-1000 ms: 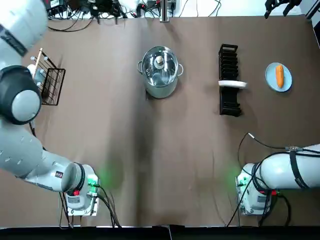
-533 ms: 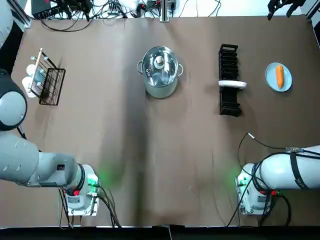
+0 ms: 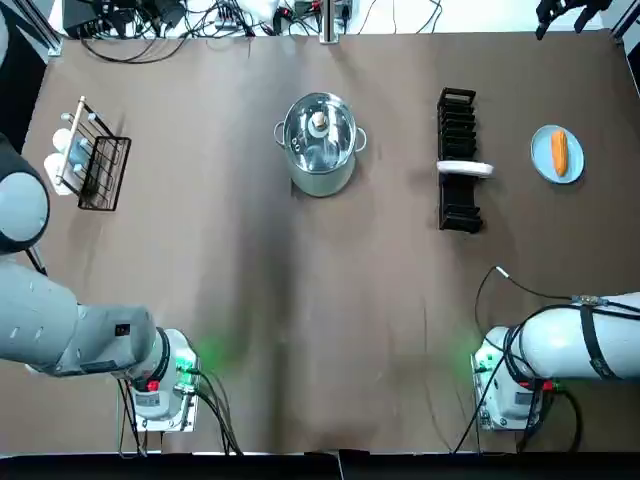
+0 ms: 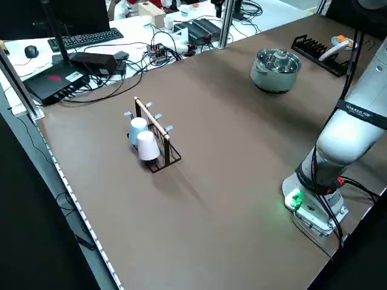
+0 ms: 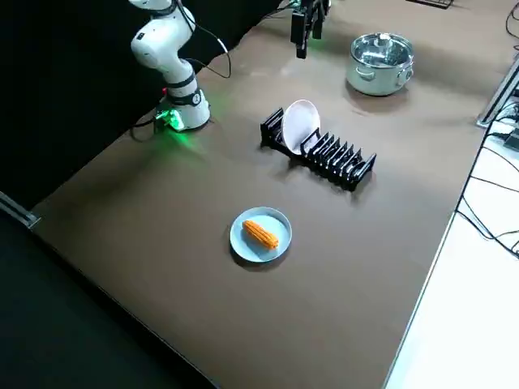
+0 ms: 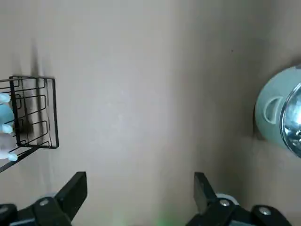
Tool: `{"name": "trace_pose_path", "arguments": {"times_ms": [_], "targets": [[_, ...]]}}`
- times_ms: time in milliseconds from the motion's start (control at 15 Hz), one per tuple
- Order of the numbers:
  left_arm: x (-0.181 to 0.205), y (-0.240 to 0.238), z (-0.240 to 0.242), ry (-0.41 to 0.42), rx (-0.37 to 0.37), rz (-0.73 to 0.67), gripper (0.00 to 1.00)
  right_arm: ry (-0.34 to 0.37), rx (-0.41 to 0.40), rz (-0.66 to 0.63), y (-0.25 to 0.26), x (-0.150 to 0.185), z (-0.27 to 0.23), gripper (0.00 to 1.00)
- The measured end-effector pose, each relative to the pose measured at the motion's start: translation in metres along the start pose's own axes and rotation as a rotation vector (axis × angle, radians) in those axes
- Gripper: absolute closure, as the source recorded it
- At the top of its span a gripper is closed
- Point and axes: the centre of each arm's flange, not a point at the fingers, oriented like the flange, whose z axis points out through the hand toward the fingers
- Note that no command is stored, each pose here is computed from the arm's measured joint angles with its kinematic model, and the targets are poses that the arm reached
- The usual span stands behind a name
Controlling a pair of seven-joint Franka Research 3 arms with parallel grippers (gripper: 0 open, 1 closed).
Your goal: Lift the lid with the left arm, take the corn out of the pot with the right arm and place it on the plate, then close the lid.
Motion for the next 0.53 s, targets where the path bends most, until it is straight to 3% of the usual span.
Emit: {"name": "trace_pose_path", "arguments": {"times_ms": [200,533], "targets": [[-0.008,-0.028,-0.015,0.008,-0.008,-0.013,0.00,0.007,0.052,0.009,-0.002,-0.008,-0.009,0.00],[-0.015,-0.006,-0.013,-0.022,-0.003,0.043,0.00,0.023,0.086,0.030,0.007,-0.024,-0.026,0.00]]}}
